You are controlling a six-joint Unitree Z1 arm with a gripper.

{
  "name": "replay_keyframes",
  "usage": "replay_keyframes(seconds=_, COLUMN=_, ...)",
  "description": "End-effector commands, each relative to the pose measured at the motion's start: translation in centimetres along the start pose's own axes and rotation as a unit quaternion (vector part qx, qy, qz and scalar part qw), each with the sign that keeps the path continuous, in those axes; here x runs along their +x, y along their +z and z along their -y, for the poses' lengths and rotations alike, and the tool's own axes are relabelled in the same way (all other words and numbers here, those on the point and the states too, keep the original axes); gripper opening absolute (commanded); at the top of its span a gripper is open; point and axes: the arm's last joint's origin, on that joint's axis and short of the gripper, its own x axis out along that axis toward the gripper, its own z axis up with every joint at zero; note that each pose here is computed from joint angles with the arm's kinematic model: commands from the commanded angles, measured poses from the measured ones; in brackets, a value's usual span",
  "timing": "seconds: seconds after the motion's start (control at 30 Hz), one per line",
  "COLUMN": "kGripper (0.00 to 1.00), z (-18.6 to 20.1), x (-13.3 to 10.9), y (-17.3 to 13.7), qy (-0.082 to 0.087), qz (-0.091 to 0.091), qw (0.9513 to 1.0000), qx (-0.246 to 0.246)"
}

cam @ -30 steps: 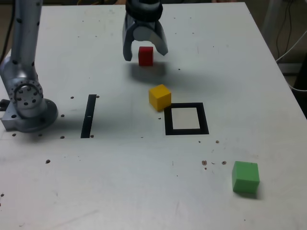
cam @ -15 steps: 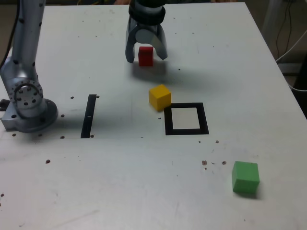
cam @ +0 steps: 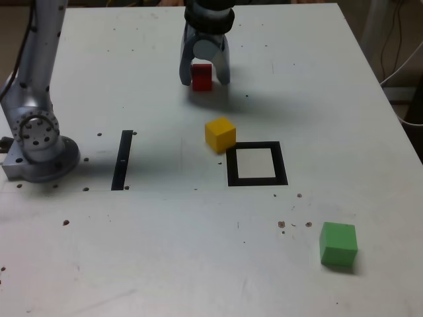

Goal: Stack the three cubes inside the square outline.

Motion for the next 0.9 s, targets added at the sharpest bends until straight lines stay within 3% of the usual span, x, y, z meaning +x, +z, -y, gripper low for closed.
replay_keyframes(seconds=0.0, kGripper=0.59, z=0.0, x=0.2, y=0.1, qy=-0.003, qz=-0.005, qw=1.0, qx=0.003)
replay_keyframes(seconds=0.4, kGripper=0.41, z=0.1, x=0.1, y=0.0, qy=-0.008, qz=-0.006, qw=0.9999, qx=0.0)
replay_keyframes(seconds=0.63, kGripper=0.3, z=0.3, x=-0.5, y=-0.3, qy=-0.008, qz=0.002, qw=1.0, qx=-0.001)
replay_keyframes(seconds=0.87, kGripper=0.29, z=1.2, x=-1.2, y=-0.3, qy=-0.007, qz=-0.002, qw=0.9999, qx=0.01)
